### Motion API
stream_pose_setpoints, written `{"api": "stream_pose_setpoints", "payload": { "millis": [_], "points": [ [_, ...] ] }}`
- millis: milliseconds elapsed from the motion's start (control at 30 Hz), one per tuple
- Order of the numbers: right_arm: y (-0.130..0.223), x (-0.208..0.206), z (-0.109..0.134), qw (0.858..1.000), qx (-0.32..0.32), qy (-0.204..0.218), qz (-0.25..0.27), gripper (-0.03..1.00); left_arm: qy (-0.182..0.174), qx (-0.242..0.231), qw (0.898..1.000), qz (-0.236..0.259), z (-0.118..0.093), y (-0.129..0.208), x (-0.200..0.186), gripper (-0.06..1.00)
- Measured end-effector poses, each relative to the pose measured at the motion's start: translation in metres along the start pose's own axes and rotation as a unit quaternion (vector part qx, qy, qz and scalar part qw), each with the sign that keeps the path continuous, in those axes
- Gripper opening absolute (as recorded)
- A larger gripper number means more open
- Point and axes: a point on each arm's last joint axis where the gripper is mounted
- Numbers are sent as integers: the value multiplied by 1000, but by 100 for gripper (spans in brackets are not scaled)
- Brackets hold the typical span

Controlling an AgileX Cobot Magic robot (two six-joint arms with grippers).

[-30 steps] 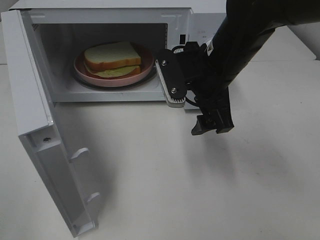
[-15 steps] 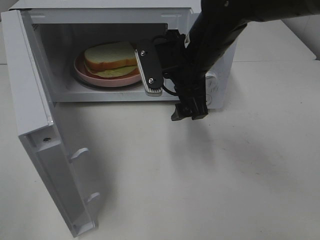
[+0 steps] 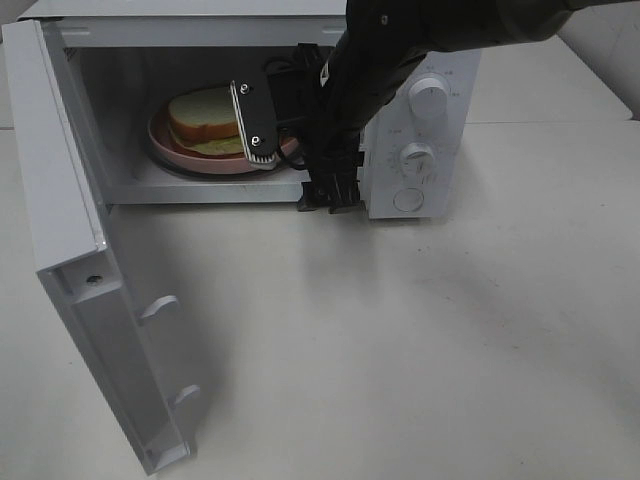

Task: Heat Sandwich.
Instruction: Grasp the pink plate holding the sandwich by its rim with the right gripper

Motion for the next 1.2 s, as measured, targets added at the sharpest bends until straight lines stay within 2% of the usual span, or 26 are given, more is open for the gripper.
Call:
{"api": "stream_pose_setpoints", "payload": {
  "millis": [333,1200],
  "points": [
    [-6,31,-14,1000,25,5,-2,96,0,0,1000,0,0,0,0,98],
    [-16,89,-47,999,25,45,-2,93,0,0,1000,0,0,0,0,98]
  ]
}}
Point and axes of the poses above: a point on each arm's last joint axis where the gripper is mounted, x pointing out along that axis toward the gripper, z along the wrist's bending axis when the last joint is at zero, y = z × x, and after that the axes turned 1 degree about x, right-handed
